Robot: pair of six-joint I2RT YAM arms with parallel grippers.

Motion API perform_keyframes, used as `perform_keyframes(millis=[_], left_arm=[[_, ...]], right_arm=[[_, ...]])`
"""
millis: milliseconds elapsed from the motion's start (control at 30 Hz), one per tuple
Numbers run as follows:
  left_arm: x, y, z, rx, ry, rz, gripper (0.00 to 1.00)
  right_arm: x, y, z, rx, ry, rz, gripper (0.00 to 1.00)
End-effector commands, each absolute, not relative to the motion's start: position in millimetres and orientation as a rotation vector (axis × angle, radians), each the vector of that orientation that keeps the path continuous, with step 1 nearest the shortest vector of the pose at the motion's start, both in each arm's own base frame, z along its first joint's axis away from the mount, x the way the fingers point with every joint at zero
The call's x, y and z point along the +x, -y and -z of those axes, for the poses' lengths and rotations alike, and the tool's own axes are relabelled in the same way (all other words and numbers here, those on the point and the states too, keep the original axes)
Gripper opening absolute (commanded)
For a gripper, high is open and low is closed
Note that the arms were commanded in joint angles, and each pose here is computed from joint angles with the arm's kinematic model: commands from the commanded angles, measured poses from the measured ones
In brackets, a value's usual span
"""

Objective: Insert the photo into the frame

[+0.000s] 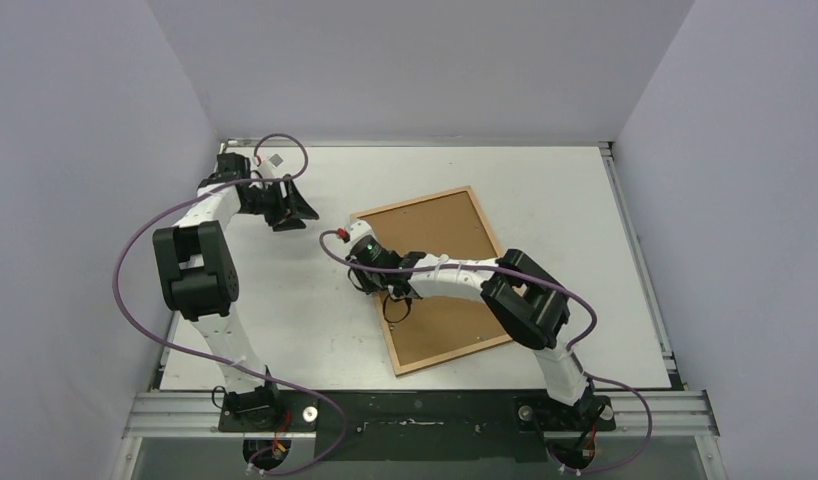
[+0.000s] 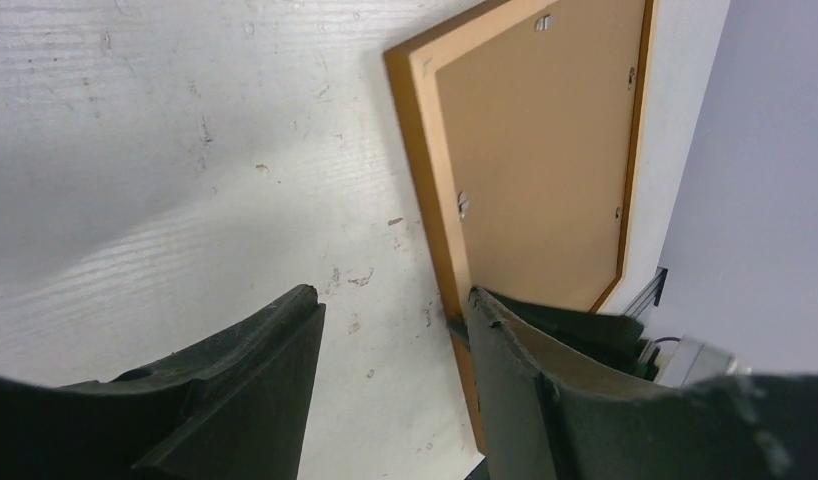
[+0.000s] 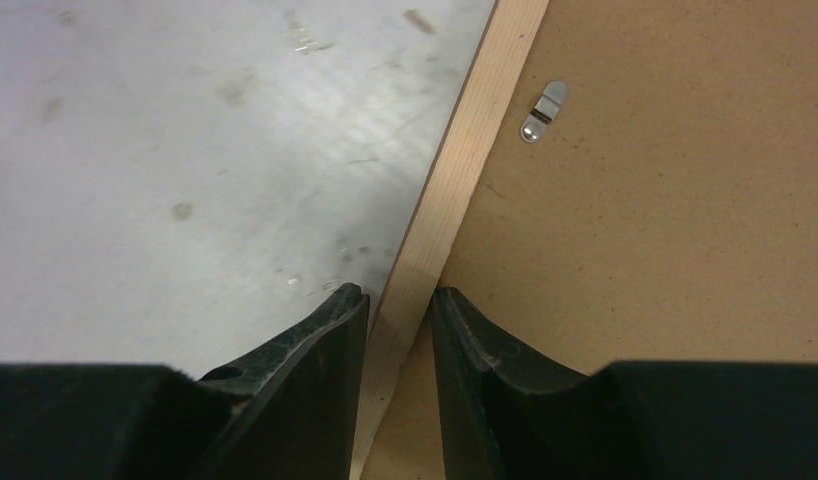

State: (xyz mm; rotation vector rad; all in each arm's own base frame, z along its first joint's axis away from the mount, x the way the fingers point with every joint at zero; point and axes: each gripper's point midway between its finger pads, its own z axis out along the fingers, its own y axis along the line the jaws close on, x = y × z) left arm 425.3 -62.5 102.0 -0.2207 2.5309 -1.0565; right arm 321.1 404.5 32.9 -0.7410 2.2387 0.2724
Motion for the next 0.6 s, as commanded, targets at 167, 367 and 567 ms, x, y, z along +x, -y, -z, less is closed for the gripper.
perform_keyframes(millis=[167,367,567], left_arm=[[437.8,74.1,-101.8,-0.052,-2.522,0.954,0.53],[454.0,96.6,-89.4,0.133,-2.564,0.84,0.53],[471.8,133.6,-85.7,0.412,-2.54,0.766,0.55]], right_arm=[[287.8,-433.2,-107.2,-0.795,-2.134,-0.545,0.69],[279.0,-384.3,-160.0,-0.538,-2.187,-0.808,0.83],[251.4,-326.2,-146.0,-0.462,-2.289,-0.868,0.84]])
